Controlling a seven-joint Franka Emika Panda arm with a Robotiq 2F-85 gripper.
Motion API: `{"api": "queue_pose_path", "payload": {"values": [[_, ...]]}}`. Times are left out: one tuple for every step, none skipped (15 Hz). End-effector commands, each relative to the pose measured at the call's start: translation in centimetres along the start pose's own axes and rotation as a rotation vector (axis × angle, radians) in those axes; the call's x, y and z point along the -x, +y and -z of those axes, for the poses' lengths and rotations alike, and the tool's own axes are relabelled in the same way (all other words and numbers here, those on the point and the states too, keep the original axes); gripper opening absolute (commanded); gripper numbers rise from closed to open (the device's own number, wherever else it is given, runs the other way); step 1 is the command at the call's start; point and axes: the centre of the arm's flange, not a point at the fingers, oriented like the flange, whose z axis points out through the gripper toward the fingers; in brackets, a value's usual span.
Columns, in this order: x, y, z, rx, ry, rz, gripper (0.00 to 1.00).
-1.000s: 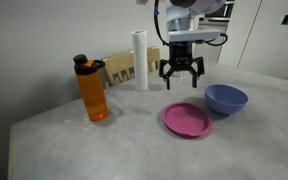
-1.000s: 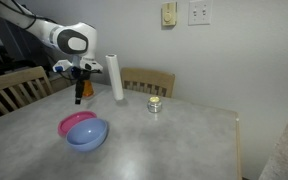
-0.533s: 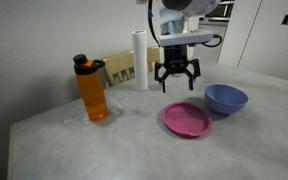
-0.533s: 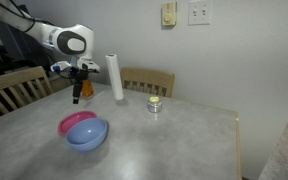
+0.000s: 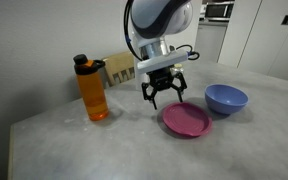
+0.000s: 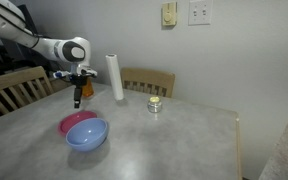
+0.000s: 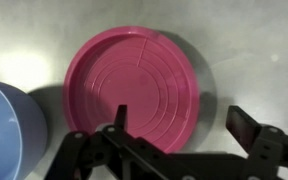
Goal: Put the pink lid on the bowl
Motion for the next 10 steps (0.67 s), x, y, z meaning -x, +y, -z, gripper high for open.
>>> {"api": "queue_pose_path", "payload": {"values": [[-3.0,-0.2,-0.6,0.037,0.029,0.046,1.00],[-3.1,-0.1,-0.8,0.033,0.050,0.087,1.00],[-3.4,-0.1,-1.1,0.039,0.063,0.114,1.00],[-3.7,-0.3,-1.1,0.041,0.067,0.135,1.00],[-3.9,-0.5,-1.3,0.047,0.069,0.155,1.00],[-4.1,-0.6,-1.4,0.052,0.072,0.167,1.00],[-4.5,-0.7,-1.7,0.053,0.068,0.180,1.00],[-5.2,-0.7,-2.3,0.051,0.051,0.195,1.00],[-5.9,-0.7,-3.2,0.054,0.033,0.196,1.00],[-6.5,-0.6,-4.1,0.055,0.020,0.194,1.00]]}}
